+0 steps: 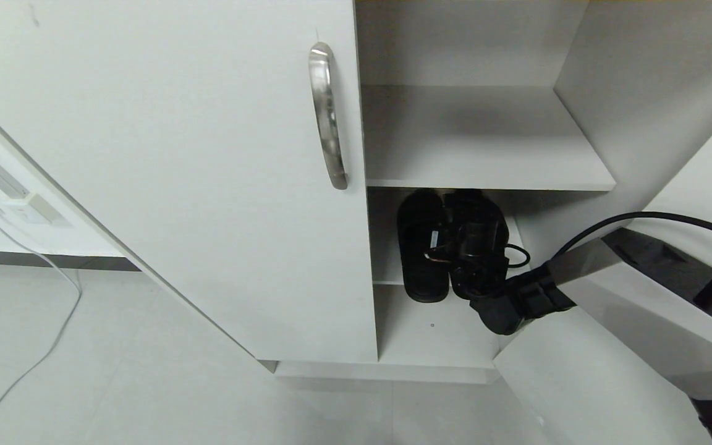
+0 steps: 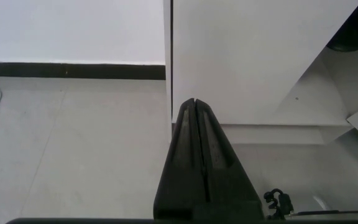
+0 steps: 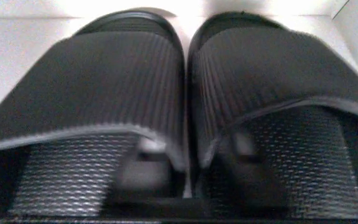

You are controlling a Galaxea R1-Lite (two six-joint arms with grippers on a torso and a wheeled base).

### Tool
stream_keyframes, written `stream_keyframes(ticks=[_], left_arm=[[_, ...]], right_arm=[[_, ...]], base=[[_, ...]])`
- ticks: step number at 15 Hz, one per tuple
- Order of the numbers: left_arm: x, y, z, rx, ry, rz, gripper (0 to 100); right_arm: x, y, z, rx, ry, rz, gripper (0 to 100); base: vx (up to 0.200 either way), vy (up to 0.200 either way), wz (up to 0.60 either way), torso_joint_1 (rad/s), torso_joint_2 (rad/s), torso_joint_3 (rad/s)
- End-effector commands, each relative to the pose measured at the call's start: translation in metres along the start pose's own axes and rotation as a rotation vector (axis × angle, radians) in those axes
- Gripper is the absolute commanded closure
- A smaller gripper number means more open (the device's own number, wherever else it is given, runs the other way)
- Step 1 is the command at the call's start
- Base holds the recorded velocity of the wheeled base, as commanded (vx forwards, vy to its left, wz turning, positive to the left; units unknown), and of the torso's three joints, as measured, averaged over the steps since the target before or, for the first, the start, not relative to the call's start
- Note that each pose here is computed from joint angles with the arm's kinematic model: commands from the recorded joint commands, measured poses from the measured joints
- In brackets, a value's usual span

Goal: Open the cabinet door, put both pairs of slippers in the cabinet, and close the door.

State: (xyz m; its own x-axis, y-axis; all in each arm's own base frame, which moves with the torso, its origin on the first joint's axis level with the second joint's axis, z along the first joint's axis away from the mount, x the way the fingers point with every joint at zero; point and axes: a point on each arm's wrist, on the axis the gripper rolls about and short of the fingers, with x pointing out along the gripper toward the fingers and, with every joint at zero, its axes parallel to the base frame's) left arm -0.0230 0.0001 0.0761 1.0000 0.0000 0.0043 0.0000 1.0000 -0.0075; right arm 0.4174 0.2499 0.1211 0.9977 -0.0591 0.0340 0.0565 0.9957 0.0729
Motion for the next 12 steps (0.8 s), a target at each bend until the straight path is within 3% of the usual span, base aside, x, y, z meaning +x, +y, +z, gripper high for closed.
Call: stream_keyframes(ticks=[1, 7, 12], left_arm=[[0.000, 0.000, 0.000, 0.000, 0.001, 0.000, 100], [0.000, 0.000, 0.000, 0.000, 0.001, 0.000, 100], [0.000, 0.000, 0.000, 0.000, 0.001, 0.000, 100]], right_arm=[[-0.005, -0.002, -0.001, -0.010, 0.013, 0.001, 0], [-0.057, -0.006, 0.013, -0.020, 0.031, 0.054, 0], [-0.069, -0.003, 0.014, -0.022, 0.028, 0.076, 0]], base=[[0.000, 0.000, 0.00, 0.000, 0.00, 0.000], [0.000, 0.000, 0.00, 0.000, 0.00, 0.000], [0.000, 0.000, 0.00, 0.000, 0.00, 0.000]])
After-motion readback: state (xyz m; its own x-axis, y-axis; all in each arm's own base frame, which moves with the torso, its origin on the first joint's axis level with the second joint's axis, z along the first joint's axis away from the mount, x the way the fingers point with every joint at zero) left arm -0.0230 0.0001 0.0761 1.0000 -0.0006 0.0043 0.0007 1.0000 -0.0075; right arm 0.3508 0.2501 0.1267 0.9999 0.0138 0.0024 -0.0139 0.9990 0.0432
